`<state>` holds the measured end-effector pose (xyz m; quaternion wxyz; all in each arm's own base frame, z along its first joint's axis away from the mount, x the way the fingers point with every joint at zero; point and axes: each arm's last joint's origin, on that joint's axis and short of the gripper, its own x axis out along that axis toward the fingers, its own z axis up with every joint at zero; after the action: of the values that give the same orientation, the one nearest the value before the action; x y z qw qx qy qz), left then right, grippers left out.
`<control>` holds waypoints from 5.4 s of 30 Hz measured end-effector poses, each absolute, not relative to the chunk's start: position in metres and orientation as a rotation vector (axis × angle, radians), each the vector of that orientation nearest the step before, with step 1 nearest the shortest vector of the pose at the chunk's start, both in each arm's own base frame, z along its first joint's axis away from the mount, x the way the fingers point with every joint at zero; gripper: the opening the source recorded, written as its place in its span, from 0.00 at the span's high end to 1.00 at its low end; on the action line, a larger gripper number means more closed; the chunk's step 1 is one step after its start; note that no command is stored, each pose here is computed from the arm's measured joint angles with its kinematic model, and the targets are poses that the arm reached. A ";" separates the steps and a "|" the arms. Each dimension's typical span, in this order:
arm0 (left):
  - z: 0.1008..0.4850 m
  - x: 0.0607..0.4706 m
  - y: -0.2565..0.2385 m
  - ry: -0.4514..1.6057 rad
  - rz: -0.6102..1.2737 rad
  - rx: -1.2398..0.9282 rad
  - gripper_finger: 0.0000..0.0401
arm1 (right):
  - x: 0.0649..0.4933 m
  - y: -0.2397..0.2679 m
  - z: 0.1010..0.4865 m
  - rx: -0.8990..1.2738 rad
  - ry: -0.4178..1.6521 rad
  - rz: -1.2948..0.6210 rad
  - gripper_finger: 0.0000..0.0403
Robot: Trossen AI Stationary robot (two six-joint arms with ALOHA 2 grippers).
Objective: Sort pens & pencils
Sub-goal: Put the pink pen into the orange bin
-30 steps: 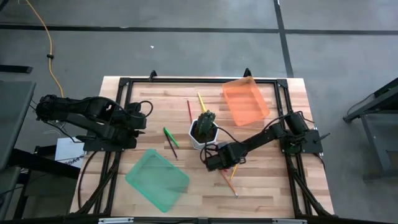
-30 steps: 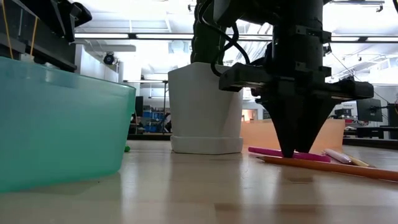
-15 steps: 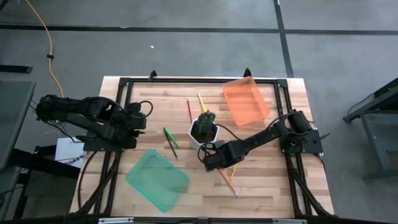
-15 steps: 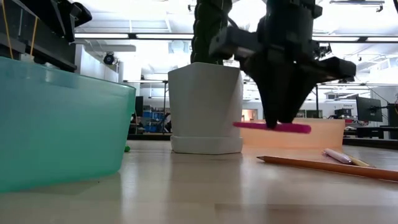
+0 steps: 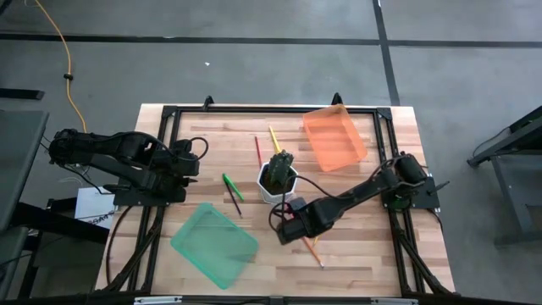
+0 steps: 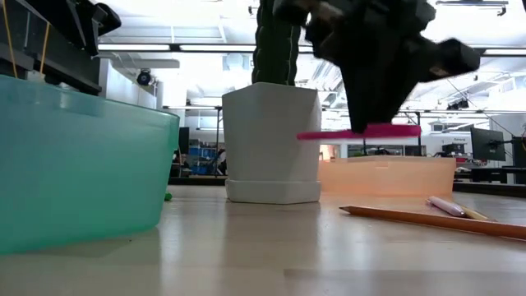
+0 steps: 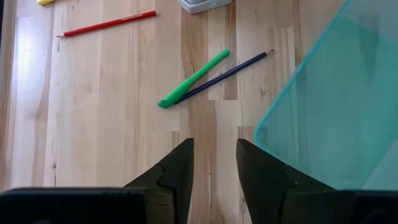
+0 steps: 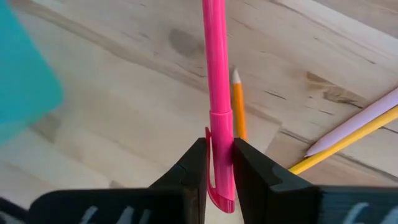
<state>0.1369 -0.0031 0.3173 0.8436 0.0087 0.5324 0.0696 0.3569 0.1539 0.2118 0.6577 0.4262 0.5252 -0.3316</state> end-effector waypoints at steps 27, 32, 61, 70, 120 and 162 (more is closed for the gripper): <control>0.321 0.145 -0.005 1.032 0.100 -0.030 0.73 | 0.372 0.160 0.290 0.808 1.017 -0.588 0.89; 0.324 0.149 -0.006 0.993 0.074 -0.047 0.73 | 0.373 0.160 0.297 0.789 1.003 -0.558 0.89; 0.324 0.149 -0.006 0.995 0.065 -0.044 0.73 | 0.348 0.148 0.419 0.625 0.624 -0.575 0.89; 0.324 0.149 -0.006 0.995 0.065 -0.042 0.73 | 0.336 0.141 0.435 0.590 0.545 -0.605 0.89; 0.324 0.149 -0.005 0.992 0.081 -0.030 0.73 | 0.255 -0.046 0.493 0.472 0.579 -0.967 0.89; 0.324 0.148 -0.005 0.990 0.117 -0.064 0.73 | 0.228 -0.153 0.339 0.792 1.030 -0.910 0.89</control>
<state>0.1485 -0.0050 0.3236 0.8779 -0.0306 0.4745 0.0562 0.2282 -0.1526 0.3394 0.7018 0.3556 0.4625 -0.4088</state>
